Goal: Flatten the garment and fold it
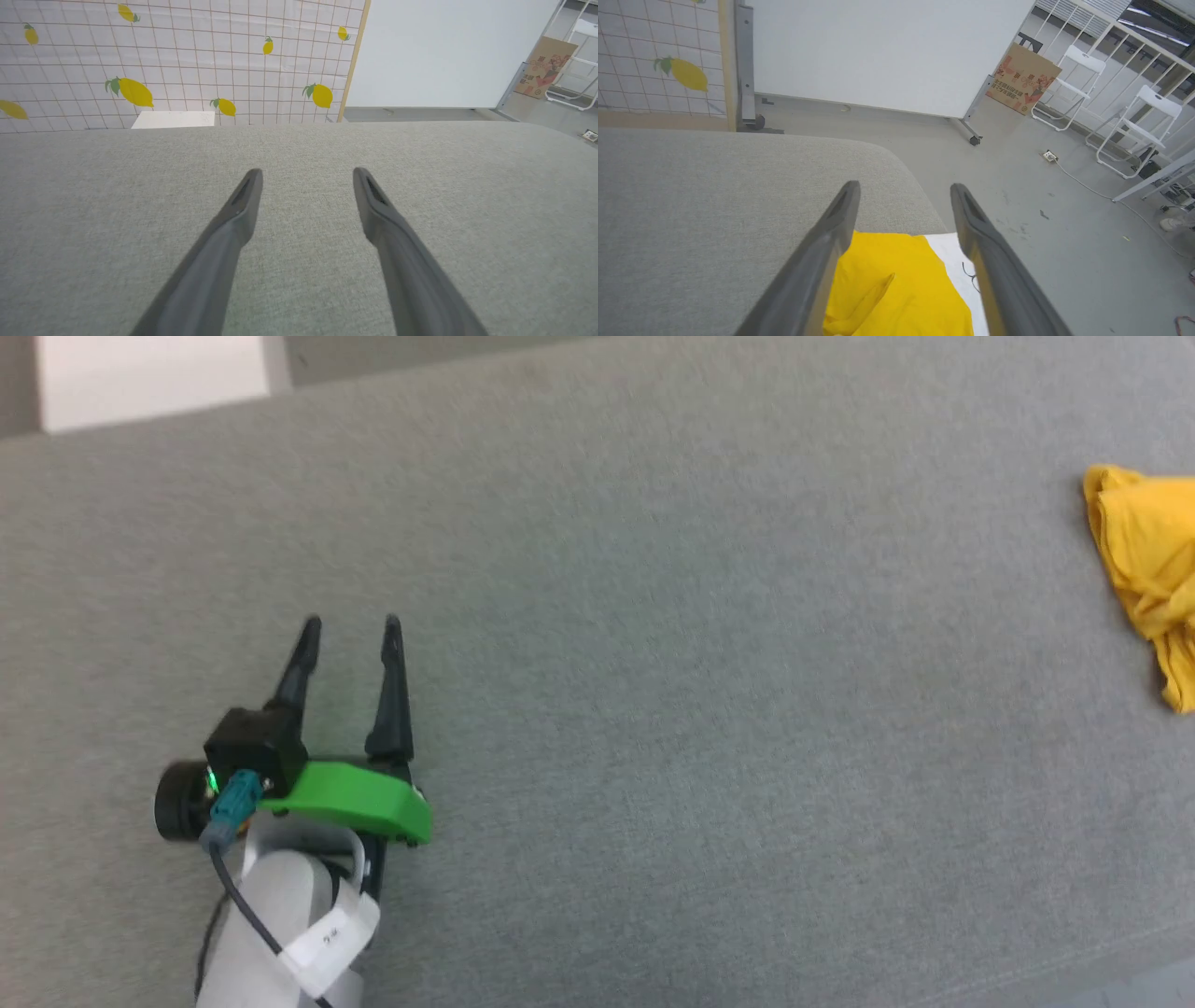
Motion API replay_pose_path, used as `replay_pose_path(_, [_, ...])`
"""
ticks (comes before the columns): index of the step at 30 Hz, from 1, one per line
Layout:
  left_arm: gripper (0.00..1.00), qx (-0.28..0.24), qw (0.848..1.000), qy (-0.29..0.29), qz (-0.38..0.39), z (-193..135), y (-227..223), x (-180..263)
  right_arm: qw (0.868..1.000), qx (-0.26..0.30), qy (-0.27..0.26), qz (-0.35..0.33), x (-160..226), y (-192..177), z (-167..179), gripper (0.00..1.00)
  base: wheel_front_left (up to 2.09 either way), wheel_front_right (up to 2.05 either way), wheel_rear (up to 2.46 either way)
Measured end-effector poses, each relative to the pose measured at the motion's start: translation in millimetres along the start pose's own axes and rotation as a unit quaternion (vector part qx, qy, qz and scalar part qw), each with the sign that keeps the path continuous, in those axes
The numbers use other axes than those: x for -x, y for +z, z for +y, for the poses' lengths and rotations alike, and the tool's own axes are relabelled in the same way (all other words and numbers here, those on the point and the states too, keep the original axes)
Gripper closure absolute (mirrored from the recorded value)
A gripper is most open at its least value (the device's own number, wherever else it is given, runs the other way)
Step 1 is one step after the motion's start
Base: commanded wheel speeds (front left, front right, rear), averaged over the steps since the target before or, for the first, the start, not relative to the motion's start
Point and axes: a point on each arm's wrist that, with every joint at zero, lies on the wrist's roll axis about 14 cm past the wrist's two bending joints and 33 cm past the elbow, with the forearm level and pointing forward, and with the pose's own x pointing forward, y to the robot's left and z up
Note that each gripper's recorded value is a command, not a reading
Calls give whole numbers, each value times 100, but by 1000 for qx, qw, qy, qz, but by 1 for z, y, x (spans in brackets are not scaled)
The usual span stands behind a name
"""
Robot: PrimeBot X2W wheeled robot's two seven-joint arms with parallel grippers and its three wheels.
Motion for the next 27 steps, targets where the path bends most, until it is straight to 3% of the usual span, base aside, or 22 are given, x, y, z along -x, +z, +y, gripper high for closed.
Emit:
replay_pose_path(6, [0,9,1000,18,-15,2,24,28,994,-68,60,-66,36,18,39,0,0,0,0])
replay_pose_path(14, [0,0,998,58,-33,20,47,67,970,-150,150,-121,95,44,105,0,0,0,0])
replay_pose_path(20, [0,-7,995,87,-50,33,62,94,953,-176,202,-144,135,62,142,0,0,0,0])
replay_pose_path(27, [0,-10,992,110,-58,42,68,118,944,-184,228,-150,164,67,161,0,0,0,0])
